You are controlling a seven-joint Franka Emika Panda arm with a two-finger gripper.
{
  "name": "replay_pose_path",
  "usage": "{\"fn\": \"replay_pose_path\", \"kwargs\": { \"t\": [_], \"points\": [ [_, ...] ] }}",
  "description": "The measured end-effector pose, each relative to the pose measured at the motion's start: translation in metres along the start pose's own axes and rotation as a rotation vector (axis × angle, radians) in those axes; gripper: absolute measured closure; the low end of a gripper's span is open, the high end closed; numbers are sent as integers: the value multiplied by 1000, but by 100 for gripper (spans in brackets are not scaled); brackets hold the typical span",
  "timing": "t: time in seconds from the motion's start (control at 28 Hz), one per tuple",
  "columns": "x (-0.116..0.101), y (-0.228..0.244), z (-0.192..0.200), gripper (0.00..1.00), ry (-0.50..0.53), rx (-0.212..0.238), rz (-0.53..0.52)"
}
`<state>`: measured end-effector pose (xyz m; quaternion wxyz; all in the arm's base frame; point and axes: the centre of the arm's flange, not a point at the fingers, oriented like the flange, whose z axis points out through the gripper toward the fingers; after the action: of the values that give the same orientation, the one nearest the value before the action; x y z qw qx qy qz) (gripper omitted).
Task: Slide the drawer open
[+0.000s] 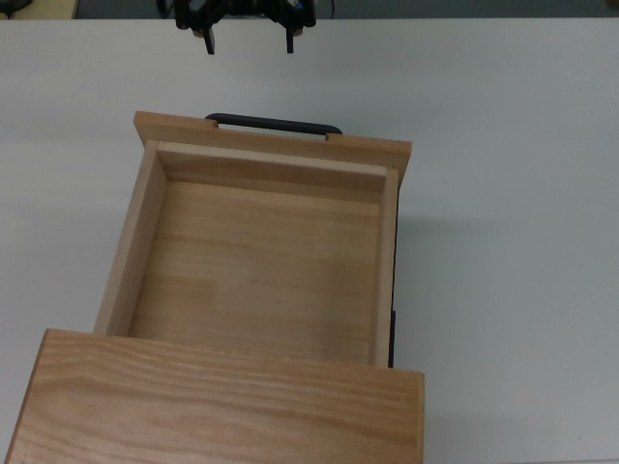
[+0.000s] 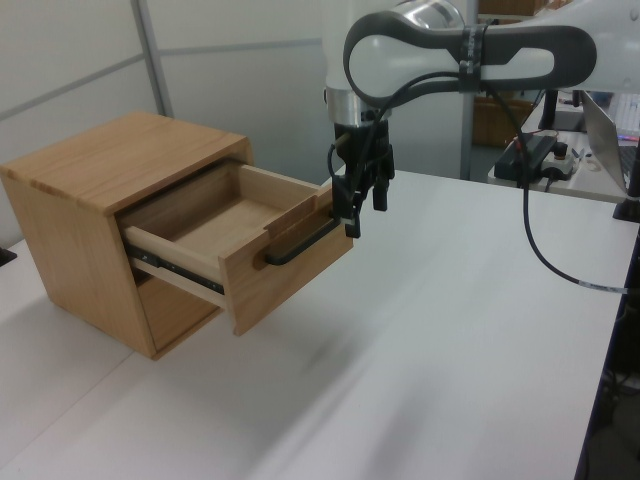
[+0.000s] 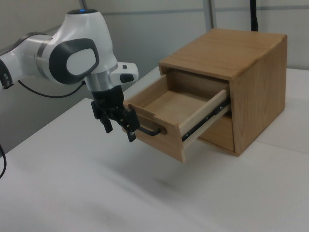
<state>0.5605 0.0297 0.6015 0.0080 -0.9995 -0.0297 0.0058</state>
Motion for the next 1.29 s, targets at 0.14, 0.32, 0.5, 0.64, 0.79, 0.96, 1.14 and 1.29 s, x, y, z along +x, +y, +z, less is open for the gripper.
{"fn": "replay_pose_path", "kwargs": {
  "t": [0.14,0.32,0.5,0.64,0.79,0.96,1.14,1.29],
  "points": [
    [1,4,-5,0,11,-8,6],
    [3,7,-2,0,5,-8,8],
    [6,5,4,0,-5,-7,5],
    [8,5,9,0,-14,-7,5],
    [11,5,16,0,-26,-6,5],
    [14,5,22,0,-37,-6,4],
    [16,5,26,0,-43,-5,2],
    [16,5,25,0,-42,-5,2]
  ]
}}
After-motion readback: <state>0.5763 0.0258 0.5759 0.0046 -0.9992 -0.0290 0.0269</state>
